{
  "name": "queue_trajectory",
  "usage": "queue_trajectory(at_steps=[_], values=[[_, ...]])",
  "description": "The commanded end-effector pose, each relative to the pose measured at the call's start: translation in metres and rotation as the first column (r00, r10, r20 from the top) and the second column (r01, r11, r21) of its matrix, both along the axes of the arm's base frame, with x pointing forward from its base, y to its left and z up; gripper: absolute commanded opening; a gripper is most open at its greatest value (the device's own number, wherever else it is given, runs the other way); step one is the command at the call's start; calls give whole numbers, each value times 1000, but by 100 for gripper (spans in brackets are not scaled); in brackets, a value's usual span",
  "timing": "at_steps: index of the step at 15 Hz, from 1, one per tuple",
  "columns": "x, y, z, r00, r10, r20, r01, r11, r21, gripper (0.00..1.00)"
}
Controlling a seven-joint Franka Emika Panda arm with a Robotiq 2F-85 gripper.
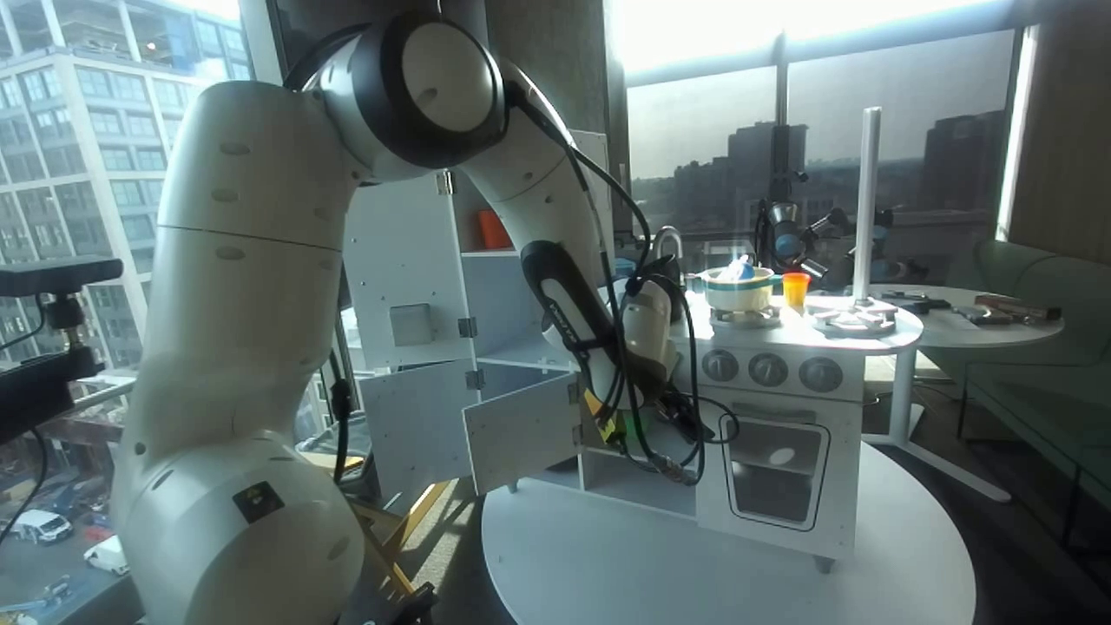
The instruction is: Open the cabinet doors and the oven door.
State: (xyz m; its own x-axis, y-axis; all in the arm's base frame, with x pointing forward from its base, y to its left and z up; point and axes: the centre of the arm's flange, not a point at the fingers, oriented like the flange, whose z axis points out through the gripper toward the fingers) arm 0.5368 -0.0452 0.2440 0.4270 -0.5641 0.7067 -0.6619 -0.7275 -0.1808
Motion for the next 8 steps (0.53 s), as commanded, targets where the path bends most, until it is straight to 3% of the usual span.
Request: queue_trajectory(at_steps=[1,8], values=[[8,-3,-9,1000,-5,31,6,999,-44,100],[-10,-12,24,998,0,58,4,997,-71,100]])
